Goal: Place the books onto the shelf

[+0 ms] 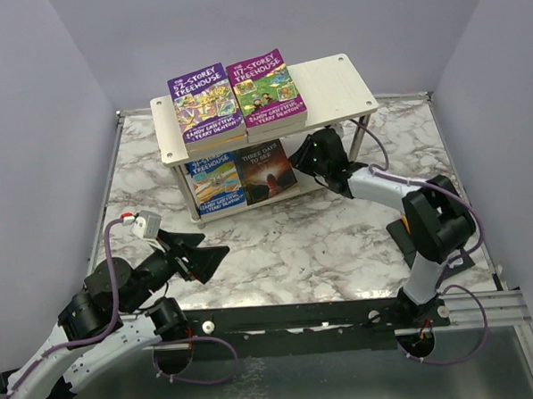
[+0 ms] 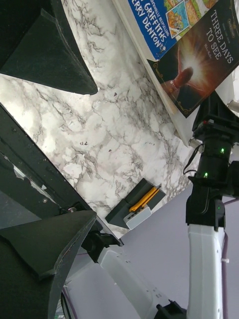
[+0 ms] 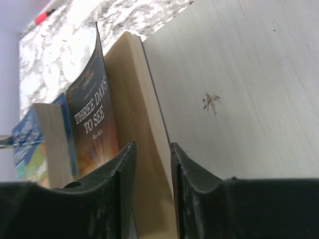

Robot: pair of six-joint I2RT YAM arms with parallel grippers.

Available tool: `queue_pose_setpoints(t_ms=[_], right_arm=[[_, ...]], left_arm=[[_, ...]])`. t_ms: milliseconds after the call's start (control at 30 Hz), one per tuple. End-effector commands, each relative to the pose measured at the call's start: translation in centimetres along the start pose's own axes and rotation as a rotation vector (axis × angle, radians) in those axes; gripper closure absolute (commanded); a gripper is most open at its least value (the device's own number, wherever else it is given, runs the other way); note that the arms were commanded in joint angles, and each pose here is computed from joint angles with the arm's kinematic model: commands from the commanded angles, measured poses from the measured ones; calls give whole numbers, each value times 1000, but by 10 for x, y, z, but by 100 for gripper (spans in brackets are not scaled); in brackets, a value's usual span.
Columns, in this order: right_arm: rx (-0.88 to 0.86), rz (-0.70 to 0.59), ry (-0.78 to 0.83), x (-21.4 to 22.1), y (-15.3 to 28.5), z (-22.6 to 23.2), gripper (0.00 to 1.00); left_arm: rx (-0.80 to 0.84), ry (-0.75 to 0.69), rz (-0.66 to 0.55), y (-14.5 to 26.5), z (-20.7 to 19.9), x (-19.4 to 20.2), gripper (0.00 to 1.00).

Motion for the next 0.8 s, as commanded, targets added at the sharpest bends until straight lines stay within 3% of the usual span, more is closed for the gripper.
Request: queue_pose_setpoints(t_ms=[0,100,367,767], right_arm=[[-9,-53,-4,-19,39,3,58],[6,-35,20,-16,62,-4,49],[4,6,146,-8,130,-23,39],[-201,-21,284,-7,234,-22,26]], left_arm=[[0,-10,-1,-3,1,1,1],[-9,-13,12,-5,1,2,1],[-31,-38,52,-14,-1,4,1],[-55,-81,11,-35,-10,-11,1]])
Point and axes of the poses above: each gripper's point midway between its finger pads, its own y axis back along the fingers, its own z axis along the line the jaws close on, x = y × z, the point moved 5 cm from there along y, back along the fingers, and after that the axes turned 7 degrees about y, right-handed, at the moved point
